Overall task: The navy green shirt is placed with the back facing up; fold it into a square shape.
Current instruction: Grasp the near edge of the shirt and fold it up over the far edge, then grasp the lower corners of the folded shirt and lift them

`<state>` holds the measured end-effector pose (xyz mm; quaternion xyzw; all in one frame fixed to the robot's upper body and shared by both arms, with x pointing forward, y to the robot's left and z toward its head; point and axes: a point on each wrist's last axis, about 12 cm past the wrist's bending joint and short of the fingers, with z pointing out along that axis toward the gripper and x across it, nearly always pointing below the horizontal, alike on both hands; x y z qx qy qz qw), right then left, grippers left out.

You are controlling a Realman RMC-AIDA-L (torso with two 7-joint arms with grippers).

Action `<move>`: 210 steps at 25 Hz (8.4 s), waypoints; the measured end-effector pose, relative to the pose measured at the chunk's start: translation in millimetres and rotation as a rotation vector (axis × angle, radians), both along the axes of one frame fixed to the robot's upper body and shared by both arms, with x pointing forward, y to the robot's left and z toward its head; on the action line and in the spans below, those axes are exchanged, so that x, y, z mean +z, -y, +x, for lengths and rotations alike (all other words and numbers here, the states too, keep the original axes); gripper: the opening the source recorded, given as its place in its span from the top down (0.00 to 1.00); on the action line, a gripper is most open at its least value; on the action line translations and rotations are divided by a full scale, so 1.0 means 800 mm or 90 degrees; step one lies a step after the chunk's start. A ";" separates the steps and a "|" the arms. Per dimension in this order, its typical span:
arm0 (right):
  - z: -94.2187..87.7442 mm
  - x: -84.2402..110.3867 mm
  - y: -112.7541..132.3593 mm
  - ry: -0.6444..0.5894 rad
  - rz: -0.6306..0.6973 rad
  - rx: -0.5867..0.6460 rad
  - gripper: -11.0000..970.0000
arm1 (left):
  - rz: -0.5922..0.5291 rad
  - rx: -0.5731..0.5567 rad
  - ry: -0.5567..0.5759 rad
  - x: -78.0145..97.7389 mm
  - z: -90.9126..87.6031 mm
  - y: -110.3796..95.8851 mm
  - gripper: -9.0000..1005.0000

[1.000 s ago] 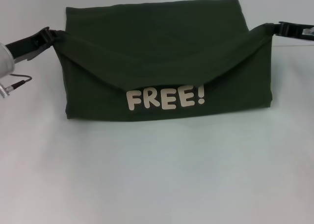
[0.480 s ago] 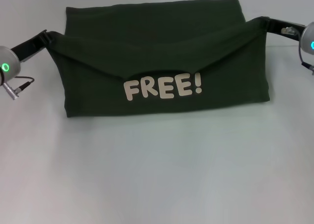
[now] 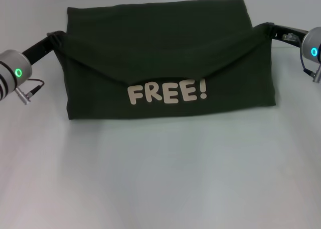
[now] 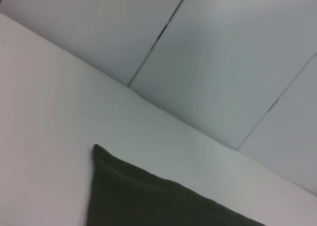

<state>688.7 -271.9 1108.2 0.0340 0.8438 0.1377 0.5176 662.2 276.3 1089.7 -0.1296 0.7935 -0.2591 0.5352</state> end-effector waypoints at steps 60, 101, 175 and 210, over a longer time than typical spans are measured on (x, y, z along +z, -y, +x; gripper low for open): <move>-0.086 0.021 0.119 -0.030 0.094 0.223 0.04 | 0.108 -0.261 -0.147 -0.032 -0.076 -0.036 0.10; -0.089 0.012 0.109 -0.047 0.092 0.236 0.07 | 0.065 -0.263 -0.188 -0.035 -0.074 -0.021 0.18; -0.043 -0.015 0.026 -0.260 -0.051 0.190 0.13 | 0.087 -0.258 -0.228 -0.021 -0.054 -0.017 0.94; -0.052 -0.023 0.040 -0.259 -0.053 0.191 0.81 | 0.093 -0.257 -0.220 -0.016 -0.051 -0.018 0.94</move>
